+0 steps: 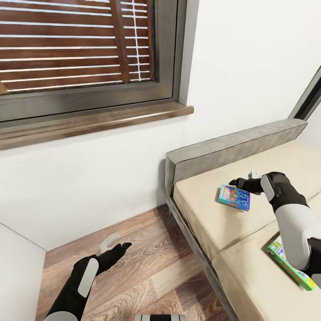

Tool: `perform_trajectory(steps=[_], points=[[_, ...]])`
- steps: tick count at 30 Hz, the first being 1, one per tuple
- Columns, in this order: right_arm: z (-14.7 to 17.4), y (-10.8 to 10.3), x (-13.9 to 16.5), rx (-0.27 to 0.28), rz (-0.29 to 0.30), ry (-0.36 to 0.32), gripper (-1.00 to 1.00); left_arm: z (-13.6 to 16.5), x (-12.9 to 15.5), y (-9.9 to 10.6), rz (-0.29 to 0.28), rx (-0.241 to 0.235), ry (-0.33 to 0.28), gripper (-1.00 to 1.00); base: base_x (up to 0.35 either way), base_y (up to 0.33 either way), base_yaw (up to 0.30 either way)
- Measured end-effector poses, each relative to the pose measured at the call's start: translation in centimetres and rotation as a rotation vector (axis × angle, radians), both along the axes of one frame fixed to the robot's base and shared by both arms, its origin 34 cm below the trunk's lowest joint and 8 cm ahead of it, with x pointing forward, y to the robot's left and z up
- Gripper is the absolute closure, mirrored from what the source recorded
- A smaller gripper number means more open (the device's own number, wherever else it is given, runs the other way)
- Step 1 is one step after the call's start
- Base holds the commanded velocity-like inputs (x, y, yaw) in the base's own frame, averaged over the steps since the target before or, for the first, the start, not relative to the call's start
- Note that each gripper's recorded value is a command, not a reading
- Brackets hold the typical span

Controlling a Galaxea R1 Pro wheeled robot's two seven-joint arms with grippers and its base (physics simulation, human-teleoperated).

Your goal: Put all the toys in the child's room - the three board games (two on the bed and one on the table), the two jigsaw puzzles on the table, and the tennis ball on the table - inside the toy box on the table in the child's room.

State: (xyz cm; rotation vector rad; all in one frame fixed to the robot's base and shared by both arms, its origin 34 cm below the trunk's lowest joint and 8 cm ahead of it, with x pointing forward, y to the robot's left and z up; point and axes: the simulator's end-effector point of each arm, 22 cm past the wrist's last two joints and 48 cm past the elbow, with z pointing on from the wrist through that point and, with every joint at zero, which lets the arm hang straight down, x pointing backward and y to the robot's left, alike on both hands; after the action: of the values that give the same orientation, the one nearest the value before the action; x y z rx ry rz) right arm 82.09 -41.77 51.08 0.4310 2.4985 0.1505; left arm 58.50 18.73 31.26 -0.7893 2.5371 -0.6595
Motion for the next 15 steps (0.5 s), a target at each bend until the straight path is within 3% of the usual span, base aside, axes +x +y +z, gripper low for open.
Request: perform_trajectory(steps=[15], points=[[0.08, 0.20, -0.32, 0.010, 0.008, 0.006, -1.00, -0.11, -0.08, 0.02, 0.001, 0.001, 0.002, -1.00, 0.000, 0.000, 0.000]])
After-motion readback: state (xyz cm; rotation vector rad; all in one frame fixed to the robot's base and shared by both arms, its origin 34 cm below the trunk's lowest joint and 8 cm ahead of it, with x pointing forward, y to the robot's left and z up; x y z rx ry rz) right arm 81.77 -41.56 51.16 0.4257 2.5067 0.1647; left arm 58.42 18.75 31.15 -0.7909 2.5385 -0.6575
